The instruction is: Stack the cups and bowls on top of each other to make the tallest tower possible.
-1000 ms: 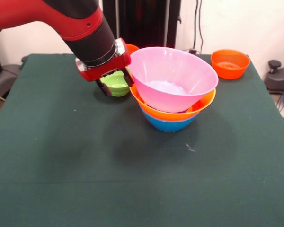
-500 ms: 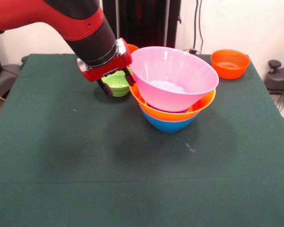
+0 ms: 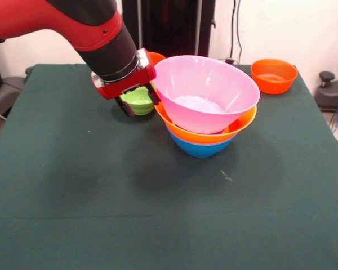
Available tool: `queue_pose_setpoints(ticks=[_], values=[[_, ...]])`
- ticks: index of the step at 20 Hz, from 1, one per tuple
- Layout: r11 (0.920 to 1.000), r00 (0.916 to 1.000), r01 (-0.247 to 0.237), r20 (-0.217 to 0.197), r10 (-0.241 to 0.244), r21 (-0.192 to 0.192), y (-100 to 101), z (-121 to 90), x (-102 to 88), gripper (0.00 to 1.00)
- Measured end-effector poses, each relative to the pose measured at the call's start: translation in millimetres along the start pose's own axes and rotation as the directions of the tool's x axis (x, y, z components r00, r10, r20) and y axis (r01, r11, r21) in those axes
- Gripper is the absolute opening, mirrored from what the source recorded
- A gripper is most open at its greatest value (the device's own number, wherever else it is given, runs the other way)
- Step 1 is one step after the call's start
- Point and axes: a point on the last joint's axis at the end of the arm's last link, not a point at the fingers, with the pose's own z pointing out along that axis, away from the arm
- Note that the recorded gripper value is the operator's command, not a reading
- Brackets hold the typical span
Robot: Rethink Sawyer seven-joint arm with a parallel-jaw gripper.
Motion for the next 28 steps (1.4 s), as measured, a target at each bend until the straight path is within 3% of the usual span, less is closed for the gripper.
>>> queue_pose_setpoints(ticks=[10, 28], values=[[0.9999, 0.9998, 0.001, 0.019, -0.001, -0.012, 1, 10, -3.4, 1.00], [0.9991, 0.9999, -0.010, 0.013, 0.011, -0.041, -4, 22, 1.4, 1.00]])
